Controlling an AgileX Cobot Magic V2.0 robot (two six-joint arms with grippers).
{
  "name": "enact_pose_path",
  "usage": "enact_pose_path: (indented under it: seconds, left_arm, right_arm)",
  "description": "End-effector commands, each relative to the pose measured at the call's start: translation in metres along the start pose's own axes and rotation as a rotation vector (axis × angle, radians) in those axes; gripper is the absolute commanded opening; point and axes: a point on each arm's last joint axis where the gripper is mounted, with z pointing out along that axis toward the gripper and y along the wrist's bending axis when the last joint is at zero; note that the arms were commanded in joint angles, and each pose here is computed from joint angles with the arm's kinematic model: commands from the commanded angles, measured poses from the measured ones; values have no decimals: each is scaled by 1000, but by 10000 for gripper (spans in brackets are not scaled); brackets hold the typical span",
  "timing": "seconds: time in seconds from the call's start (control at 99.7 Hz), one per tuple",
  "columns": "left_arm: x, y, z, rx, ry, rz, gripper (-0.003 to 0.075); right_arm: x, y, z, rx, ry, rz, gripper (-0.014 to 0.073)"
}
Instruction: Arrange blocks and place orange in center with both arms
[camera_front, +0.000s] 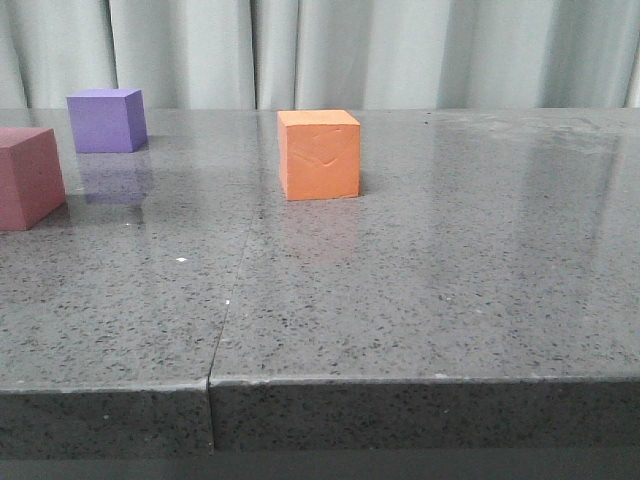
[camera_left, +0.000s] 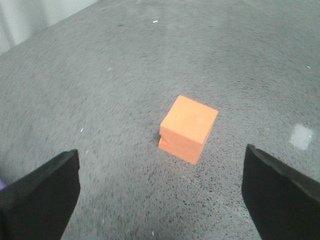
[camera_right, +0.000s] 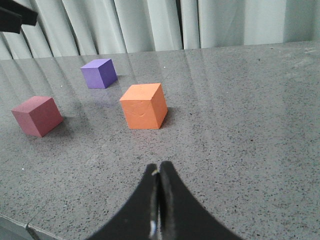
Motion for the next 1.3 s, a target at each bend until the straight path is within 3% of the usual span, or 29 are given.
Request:
enact_pose_path:
  seconds: [0.0,0.371,0.783,1.294]
  left_arm:
    - [-26,-9,-1,42,-63,111,617]
    - [-42,-26,74,122,73,322,617]
    - [-44,-34,149,113,137,371,617]
    - [-21,-21,189,105,194,309,617]
  right_arm:
    - [-15,5,-2,-30,-95,-27,-67]
    - [-15,5,-2,-30,-95,-27,-67]
    - [-15,5,-2,-30,-95,-27,-67]
    - [-15,5,-2,-30,-95,-27,-67]
